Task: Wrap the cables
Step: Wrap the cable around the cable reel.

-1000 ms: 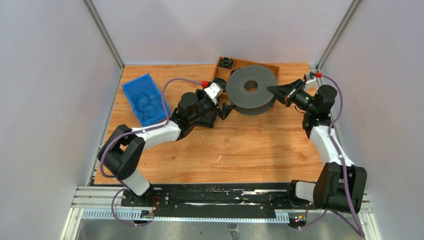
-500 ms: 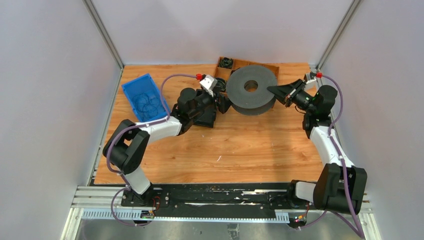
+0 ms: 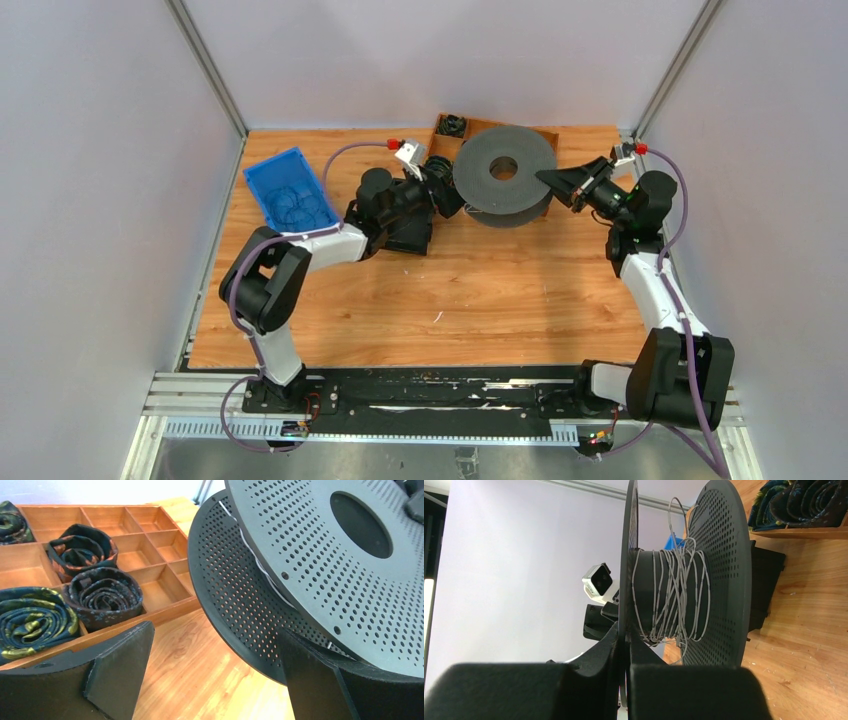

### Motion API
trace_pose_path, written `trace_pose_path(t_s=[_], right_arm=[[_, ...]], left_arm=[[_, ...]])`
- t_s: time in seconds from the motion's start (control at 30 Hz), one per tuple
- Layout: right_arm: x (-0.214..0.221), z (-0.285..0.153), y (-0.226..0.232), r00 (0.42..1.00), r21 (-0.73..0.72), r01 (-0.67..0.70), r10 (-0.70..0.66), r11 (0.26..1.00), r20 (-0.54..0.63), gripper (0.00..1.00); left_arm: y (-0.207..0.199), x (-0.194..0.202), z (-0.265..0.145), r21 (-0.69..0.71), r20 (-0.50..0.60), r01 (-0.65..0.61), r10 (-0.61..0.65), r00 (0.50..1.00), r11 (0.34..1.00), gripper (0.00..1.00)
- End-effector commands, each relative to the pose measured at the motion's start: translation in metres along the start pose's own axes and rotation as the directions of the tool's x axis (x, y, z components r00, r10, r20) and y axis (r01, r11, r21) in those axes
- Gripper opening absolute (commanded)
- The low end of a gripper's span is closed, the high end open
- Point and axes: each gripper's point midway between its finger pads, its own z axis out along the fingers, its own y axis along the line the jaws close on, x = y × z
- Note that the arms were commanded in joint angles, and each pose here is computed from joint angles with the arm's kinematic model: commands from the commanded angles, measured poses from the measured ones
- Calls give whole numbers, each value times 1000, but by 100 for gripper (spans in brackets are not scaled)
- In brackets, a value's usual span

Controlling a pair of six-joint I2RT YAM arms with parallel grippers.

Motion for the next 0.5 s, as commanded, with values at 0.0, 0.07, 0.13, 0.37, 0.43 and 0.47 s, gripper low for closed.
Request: trace_pose_path(t_s=[0.0, 0.07, 0.13, 0.37, 0.43, 0.47], right_arm=[[5, -4, 21, 998, -65, 57, -59, 996, -19, 1], [5, -4, 22, 998, -69, 62, -64, 996, -22, 1], [5, -4, 22, 997, -67, 70, -71, 995, -25, 1], [4, -6, 15, 994, -46, 100, -102, 994, -44, 1], [4, -5, 17, 993, -51, 109, -111, 993, -49, 1], [4, -5, 19, 991, -54, 117, -120, 992, -56, 1]], left_arm=[[-21, -18, -1, 88, 47, 46, -50, 998, 995, 98], [-23, -17, -8, 95, 46, 42, -46, 998, 995, 98], [-23, -16, -18, 100, 45, 32, -36, 998, 994, 98], [-24, -13, -49, 137, 6, -92, 92, 996, 986, 98], [-19, -8, -58, 123, -15, -111, 114, 993, 986, 98], [-17, -8, -62, 121, -19, -127, 130, 991, 985, 98]])
